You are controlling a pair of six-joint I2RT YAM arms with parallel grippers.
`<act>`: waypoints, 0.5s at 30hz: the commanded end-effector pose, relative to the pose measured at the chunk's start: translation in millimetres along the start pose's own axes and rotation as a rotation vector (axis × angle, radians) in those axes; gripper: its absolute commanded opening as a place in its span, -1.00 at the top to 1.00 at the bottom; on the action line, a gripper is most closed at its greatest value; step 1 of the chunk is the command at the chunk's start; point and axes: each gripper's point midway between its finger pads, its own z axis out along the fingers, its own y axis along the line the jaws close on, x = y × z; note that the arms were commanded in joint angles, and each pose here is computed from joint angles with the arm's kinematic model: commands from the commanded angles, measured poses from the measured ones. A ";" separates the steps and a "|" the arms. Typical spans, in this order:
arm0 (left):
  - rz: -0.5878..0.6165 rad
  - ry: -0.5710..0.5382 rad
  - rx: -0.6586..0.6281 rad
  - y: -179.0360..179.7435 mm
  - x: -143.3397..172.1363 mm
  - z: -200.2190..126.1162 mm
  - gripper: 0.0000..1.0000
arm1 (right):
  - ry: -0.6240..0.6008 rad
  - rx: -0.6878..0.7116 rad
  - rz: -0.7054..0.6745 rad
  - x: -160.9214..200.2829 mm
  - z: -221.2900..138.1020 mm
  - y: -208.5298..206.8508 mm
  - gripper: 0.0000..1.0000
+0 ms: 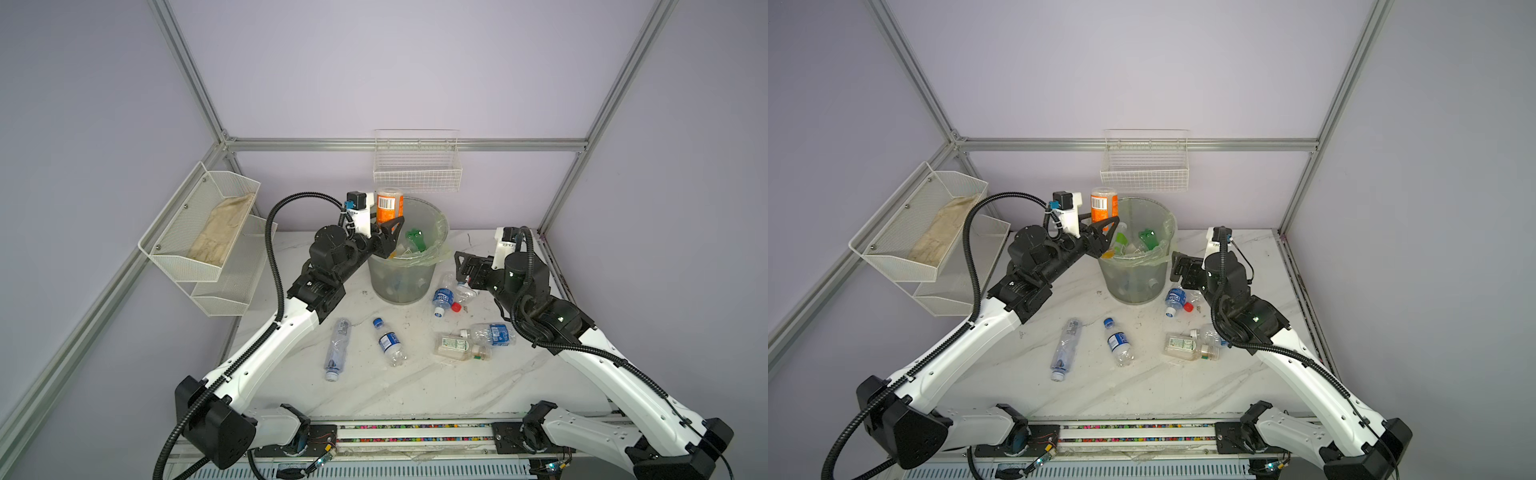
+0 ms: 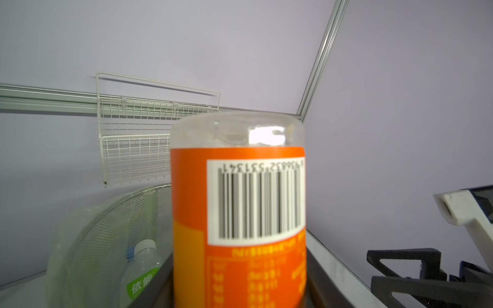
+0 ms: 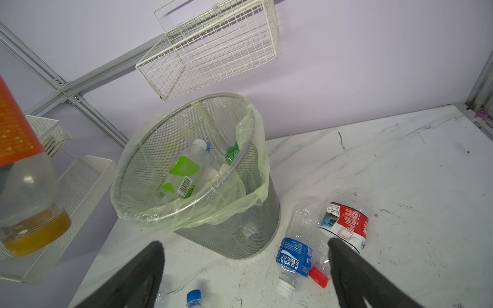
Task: Throw the plastic bottles in the bin
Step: Throw the plastic bottle into the trash bin.
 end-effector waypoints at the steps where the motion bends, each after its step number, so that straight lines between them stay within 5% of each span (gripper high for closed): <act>1: 0.060 -0.112 0.020 -15.9 -52.3 1.8 0.90 | -0.009 0.023 -0.009 -3.4 -6.3 -6.6 -0.95; 5: 0.065 -0.046 -0.014 -6.6 -33.6 26.9 0.84 | -0.008 0.026 -0.008 -2.7 -8.4 -8.0 -0.95; 7: 0.089 0.044 -0.031 -2.9 -23.0 43.7 0.61 | -0.010 0.025 -0.006 -3.3 -9.7 -8.3 -0.95; 9: 0.091 0.189 -0.045 -1.3 -12.1 61.0 -0.65 | -0.011 0.024 -0.005 -3.5 -10.6 -8.4 -0.95; 10: 0.079 0.255 -0.059 -1.5 -10.2 66.3 -1.00 | -0.011 0.023 -0.006 -4.1 -11.0 -7.9 -0.95; 12: 0.066 0.287 -0.097 -6.2 -19.7 65.5 -1.00 | -0.009 0.027 -0.010 -4.0 -11.2 -8.8 -0.95; 15: 0.150 0.158 -0.102 -29.2 -52.0 47.0 -1.00 | -0.010 0.036 -0.011 -3.3 -11.7 -11.1 -0.95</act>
